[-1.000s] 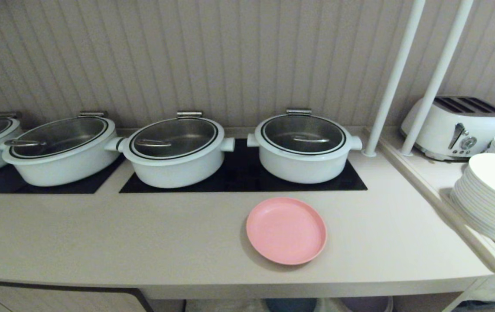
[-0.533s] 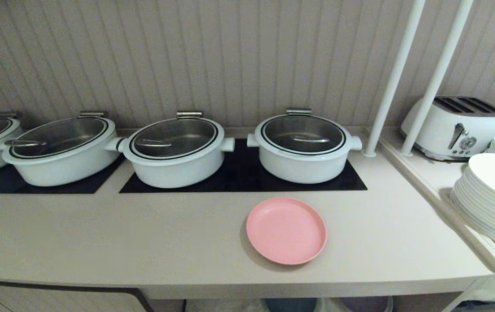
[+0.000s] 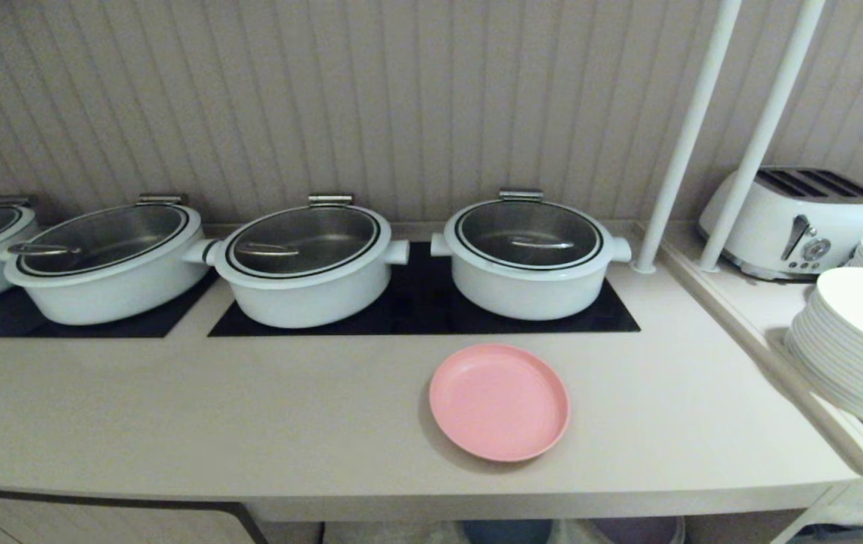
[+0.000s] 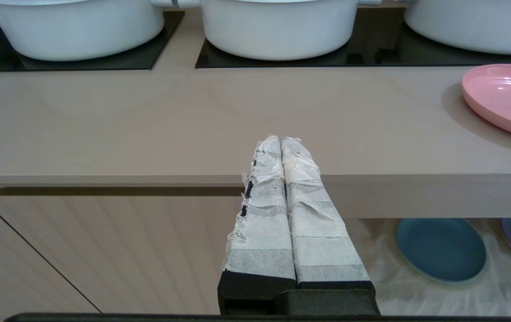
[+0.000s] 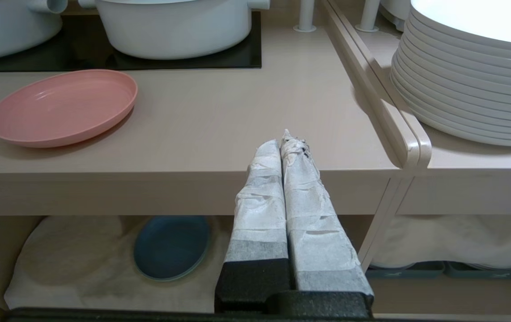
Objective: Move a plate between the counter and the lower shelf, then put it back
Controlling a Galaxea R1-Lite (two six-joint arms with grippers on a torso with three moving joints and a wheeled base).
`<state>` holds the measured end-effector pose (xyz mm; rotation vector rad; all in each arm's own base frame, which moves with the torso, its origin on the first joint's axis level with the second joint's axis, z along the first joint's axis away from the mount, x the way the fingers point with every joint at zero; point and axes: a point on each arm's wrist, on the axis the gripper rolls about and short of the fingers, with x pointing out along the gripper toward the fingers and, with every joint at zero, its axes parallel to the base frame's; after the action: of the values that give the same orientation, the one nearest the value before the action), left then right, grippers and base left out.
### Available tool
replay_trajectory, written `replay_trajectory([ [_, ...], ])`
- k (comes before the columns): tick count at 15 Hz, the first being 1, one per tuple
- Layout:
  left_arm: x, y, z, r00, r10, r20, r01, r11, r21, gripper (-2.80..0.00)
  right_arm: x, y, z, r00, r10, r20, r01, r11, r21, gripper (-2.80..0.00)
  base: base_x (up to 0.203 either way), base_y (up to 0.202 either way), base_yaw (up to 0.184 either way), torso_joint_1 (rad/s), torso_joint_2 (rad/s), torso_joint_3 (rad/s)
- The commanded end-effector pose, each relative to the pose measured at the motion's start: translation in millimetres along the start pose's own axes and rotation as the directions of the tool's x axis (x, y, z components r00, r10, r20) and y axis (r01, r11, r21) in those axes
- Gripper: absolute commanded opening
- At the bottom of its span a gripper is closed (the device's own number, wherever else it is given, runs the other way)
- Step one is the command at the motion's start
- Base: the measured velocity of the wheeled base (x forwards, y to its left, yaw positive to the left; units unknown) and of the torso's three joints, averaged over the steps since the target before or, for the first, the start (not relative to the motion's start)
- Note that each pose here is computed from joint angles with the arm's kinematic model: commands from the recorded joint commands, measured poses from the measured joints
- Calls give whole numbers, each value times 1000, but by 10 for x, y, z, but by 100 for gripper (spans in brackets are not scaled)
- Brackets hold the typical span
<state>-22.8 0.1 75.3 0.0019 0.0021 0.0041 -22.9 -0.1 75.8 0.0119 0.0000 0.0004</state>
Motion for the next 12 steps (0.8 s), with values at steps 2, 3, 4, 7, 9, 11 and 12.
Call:
replay_trajectory([
  [2,0,0,0,1000,0,1,0,1000,0,-280,0,0,-2,1000,0,-2,0,1000,-1,-280,0,0,0,0,0,0],
  [3,0,0,0,1000,0,1,0,1000,0,-280,0,0,-2,1000,0,-2,0,1000,-1,-280,0,0,0,0,0,0],
  [4,0,0,0,1000,0,1,0,1000,0,-280,0,0,-1,1000,0,0,0,1000,-3,-280,0,0,0,0,0,0],
  [7,0,0,0,1000,0,1,0,1000,0,-280,0,0,-3,1000,0,-3,0,1000,-15,-280,0,0,0,0,0,0],
  [9,0,0,0,1000,0,1,0,1000,0,-280,0,0,-3,1000,0,-3,0,1000,-24,-280,0,0,0,0,0,0],
  [11,0,0,0,1000,0,1,0,1000,0,-280,0,0,-4,1000,0,-4,0,1000,-26,-280,0,0,0,0,0,0],
  [12,0,0,0,1000,0,1,0,1000,0,-280,0,0,-4,1000,0,-4,0,1000,-26,-280,0,0,0,0,0,0],
])
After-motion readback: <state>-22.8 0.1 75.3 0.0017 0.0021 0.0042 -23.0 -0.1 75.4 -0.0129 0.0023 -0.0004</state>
